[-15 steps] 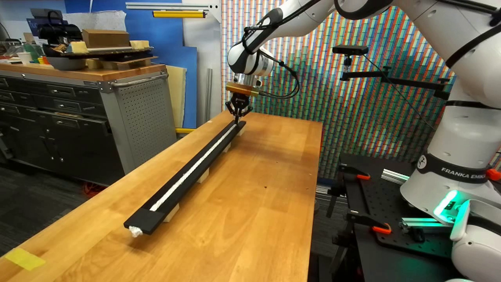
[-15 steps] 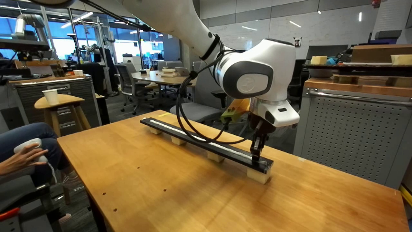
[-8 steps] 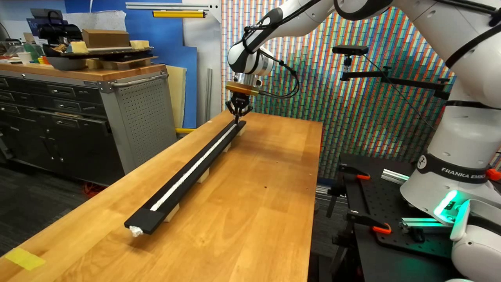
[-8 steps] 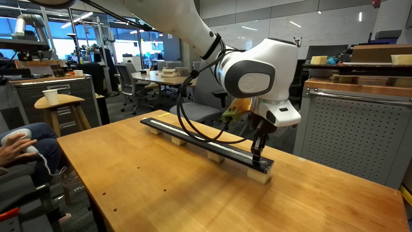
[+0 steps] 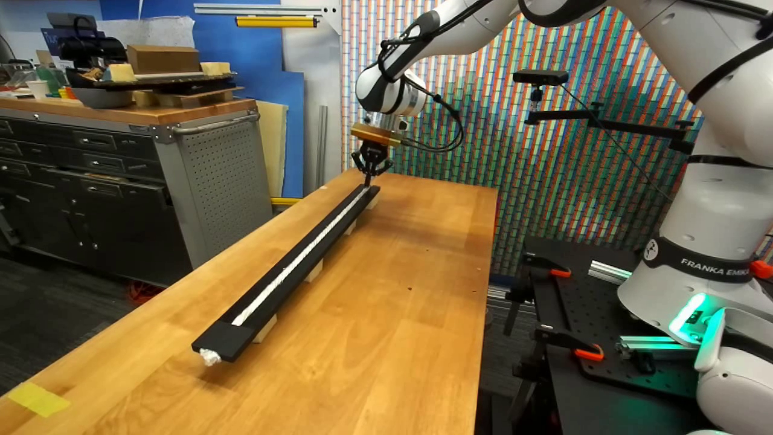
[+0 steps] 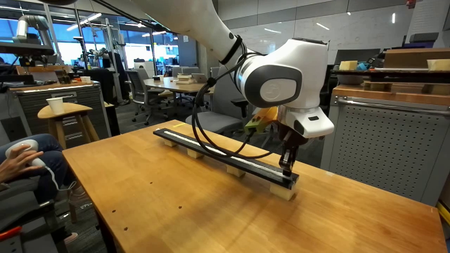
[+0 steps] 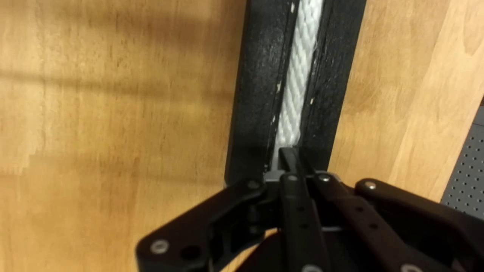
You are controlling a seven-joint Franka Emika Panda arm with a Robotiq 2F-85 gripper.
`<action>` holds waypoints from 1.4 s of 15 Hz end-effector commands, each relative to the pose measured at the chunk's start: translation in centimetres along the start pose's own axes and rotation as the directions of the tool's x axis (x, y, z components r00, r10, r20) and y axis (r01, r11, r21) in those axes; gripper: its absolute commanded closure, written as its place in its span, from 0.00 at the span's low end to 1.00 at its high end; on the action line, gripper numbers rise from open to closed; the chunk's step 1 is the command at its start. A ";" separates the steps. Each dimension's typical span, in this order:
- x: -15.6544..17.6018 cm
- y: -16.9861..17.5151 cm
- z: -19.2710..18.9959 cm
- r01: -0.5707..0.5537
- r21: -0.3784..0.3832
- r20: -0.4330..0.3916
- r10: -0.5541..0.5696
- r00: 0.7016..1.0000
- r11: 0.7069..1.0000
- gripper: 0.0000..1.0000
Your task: Lay the white object along the black object and press down on it
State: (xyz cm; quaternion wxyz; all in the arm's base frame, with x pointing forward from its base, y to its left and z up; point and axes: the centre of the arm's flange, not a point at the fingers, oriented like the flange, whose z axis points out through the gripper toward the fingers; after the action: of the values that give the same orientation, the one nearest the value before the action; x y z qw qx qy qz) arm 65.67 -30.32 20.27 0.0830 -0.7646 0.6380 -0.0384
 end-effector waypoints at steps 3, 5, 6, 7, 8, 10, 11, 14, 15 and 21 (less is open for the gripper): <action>0.7 0.7 -0.7 -0.040 0.023 -0.009 0.040 0.999 0.999 1.00; 0.8 0.5 -0.4 -0.040 0.018 -0.004 0.040 0.999 0.999 1.00; 0.9 0.4 -0.3 -0.039 0.013 -0.003 0.039 0.999 0.999 1.00; 0.9 0.2 0.0 -0.038 0.005 0.002 0.038 0.999 0.999 1.00; 1.0 0.0 0.2 -0.038 -0.005 0.003 0.038 0.999 0.999 1.00; 1.1 -0.3 1.0 -0.037 -0.027 0.012 0.038 0.999 0.999 1.00; 1.0 -0.4 1.3 -0.039 -0.034 0.013 0.039 0.999 0.999 1.00; 1.0 -0.6 1.2 -0.043 -0.040 0.012 0.043 0.999 0.998 1.00; 0.9 -0.6 1.0 -0.044 -0.037 0.009 0.044 0.999 0.998 1.00; -1.0 -0.3 -0.6 -0.051 -0.016 -0.013 0.051 0.999 0.999 1.00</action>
State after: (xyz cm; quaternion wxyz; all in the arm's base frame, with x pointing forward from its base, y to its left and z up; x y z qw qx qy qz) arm 65.69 -30.80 19.80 0.0794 -0.7525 0.6531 -0.0300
